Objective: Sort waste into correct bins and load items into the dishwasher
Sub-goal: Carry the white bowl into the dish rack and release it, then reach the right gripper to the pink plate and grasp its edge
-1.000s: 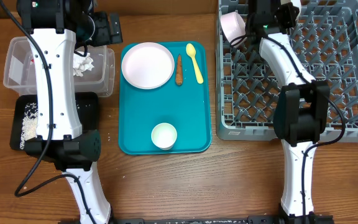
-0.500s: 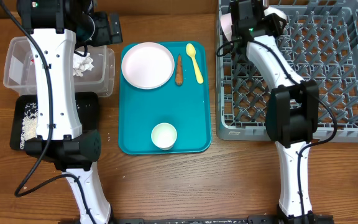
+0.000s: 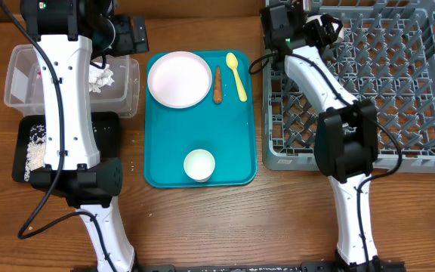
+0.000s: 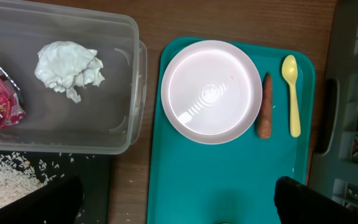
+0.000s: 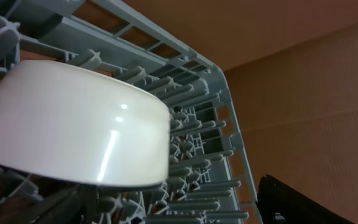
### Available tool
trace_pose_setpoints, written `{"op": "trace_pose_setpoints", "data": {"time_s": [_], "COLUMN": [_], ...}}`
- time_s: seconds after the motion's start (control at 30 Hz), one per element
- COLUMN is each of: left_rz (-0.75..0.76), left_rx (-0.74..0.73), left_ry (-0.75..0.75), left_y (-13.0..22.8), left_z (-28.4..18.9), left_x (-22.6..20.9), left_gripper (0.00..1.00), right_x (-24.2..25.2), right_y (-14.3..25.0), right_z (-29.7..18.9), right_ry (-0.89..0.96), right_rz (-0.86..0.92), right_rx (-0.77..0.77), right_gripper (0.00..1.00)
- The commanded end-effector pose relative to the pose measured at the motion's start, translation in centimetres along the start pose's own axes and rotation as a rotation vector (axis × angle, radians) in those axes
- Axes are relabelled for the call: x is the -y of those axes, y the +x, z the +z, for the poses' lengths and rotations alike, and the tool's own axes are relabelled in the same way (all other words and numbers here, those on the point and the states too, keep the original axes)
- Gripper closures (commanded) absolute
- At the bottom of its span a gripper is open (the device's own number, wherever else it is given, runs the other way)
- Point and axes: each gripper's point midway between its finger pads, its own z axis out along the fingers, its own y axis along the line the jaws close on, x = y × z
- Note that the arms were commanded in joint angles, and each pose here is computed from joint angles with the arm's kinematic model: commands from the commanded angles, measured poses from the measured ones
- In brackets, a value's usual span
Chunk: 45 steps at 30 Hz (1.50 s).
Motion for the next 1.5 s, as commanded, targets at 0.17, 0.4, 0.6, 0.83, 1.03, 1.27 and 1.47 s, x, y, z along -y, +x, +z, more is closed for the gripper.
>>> {"op": "trace_pose_setpoints", "data": {"time_s": [0.17,0.4,0.6,0.83,1.03,1.27,1.47], "left_rz": [-0.011,-0.011,-0.011,-0.011,-0.011,-0.011,-0.011], "left_rx": [0.038,0.038,0.038,0.038,0.038,0.038,0.038], "left_ry": [-0.001,-0.001,-0.001,-0.001,-0.001,-0.001,-0.001], "left_y": [-0.4,-0.4,-0.4,-0.4,-0.4,-0.4,-0.4], "left_z": [-1.2,-1.2,-1.2,-1.2,-1.2,-1.2,-1.2], "left_x": [-0.1,-0.1,-0.1,-0.1,-0.1,-0.1,-0.1], "left_gripper": [0.0,0.0,0.0,0.0,0.0,0.0,0.0], "right_x": [8.9,2.9,-2.1,-10.5,-17.0,-20.3,-21.8], "right_y": [-3.7,-3.4,-3.8,-2.7,-0.4,1.8,3.3], "right_z": [-7.8,-20.9,-27.1,-28.8,-29.7,-28.3,-27.5], "right_ry": [-0.274,-1.22,-1.587,-1.52,-1.41,-1.291,-1.264], "right_rz": [0.313,0.267,0.362,0.431,0.478,0.503,0.492], "right_rx": [0.109,0.12,0.007,-0.14,-0.258,-0.33,-0.383], "right_gripper": [0.16,0.2,0.38,0.49,0.61,0.64,0.66]}}
